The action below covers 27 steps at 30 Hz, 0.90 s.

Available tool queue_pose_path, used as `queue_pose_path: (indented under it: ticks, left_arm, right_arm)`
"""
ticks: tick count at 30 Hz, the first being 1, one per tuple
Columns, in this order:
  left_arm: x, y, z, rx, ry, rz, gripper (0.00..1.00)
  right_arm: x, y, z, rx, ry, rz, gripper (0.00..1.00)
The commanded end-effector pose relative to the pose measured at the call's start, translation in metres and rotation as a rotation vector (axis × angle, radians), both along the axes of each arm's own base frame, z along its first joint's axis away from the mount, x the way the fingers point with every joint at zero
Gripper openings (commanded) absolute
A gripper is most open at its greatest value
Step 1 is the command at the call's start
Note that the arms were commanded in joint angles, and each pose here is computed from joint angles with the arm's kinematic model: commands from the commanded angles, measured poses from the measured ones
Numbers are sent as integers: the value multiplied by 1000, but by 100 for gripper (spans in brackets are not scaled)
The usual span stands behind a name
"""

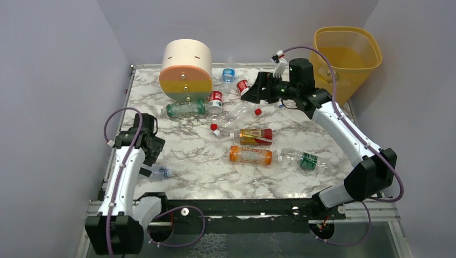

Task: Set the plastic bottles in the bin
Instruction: Pick up the plastic bottle at the center of the board.

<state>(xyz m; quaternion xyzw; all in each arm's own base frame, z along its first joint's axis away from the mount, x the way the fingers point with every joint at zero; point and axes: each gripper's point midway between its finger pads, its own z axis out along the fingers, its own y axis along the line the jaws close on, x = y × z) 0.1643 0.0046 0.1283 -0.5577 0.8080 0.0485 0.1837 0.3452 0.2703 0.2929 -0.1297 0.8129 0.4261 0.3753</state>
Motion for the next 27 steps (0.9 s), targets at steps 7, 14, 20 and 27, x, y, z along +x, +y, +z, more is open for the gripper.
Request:
queue_pose_path:
  ticks: [7, 14, 20, 27]
  left_arm:
    - [22, 63, -18, 18, 27, 94, 99]
    - [12, 87, -48, -58, 75, 135, 99]
    - [11, 85, -63, -86, 80, 147, 96]
    - [4, 83, -88, -102, 131, 154, 95]
  right_arm:
    - [-26, 8, 1, 24, -16, 56, 100]
    - [-36, 23, -2, 5, -8, 75, 100]
    - [-41, 35, -5, -2, 5, 89, 100]
    - [-49, 42, -12, -10, 21, 100, 100]
